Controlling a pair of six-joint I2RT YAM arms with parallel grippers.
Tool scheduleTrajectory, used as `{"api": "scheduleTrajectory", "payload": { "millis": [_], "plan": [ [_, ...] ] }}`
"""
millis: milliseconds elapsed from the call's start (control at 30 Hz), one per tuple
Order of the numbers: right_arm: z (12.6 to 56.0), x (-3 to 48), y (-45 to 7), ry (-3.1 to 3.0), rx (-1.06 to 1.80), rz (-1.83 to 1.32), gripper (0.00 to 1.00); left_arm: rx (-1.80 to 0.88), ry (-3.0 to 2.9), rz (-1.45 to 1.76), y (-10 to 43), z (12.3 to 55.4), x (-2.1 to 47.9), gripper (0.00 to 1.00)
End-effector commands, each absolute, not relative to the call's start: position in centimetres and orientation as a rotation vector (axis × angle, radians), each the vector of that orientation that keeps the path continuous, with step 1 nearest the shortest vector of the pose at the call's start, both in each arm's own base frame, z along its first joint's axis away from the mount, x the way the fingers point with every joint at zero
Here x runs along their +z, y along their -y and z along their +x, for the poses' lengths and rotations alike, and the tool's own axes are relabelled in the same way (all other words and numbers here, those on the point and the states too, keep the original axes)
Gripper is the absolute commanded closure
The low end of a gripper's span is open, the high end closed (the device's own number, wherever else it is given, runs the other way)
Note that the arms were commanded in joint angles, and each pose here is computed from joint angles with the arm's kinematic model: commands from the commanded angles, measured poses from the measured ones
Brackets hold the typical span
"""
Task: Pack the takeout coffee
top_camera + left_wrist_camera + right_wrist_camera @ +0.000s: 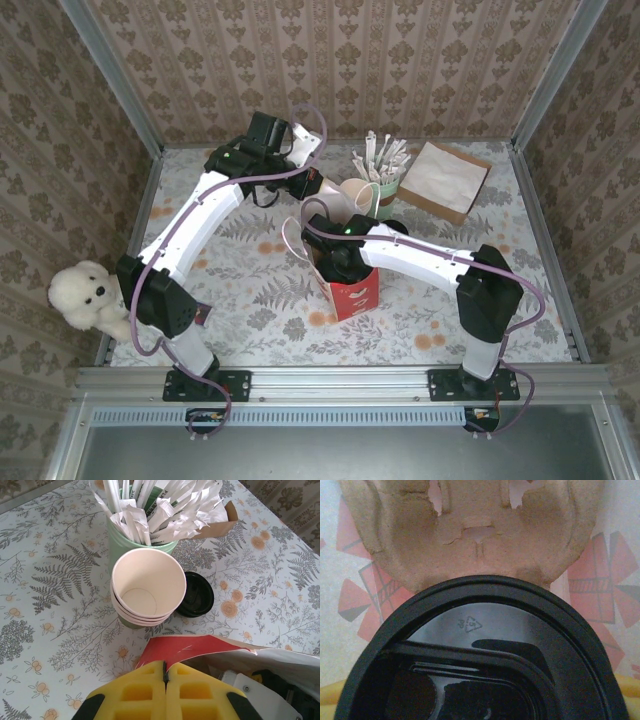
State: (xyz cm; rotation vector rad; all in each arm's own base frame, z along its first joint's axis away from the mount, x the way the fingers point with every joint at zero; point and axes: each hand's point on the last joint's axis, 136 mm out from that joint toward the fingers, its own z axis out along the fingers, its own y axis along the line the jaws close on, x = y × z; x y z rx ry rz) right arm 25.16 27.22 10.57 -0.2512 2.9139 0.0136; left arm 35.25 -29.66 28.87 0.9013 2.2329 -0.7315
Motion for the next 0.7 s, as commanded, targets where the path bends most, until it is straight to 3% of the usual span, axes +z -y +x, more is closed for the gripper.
{"api": "scheduleTrajectory", "payload": {
  "millis": [0,167,667],
  "plan": [
    [23.9,10.4,-25.8,-2.934,-0.067,-0.296,0.19,-0.704,-2.169,0.833,29.1,36.9,31.3,1.0],
    [24.3,11.2,-26.4,-2.894,-0.026,-0.292,0.13,-0.713,-2.167,0.838,29.2,36.8,31.3,1.0],
    [24.8,11.8,-26.4,-2.852,-0.024,-0.309,0.12,-0.66,-2.157,0.806,28.6,37.3,31.8,1.0]
  ]
}}
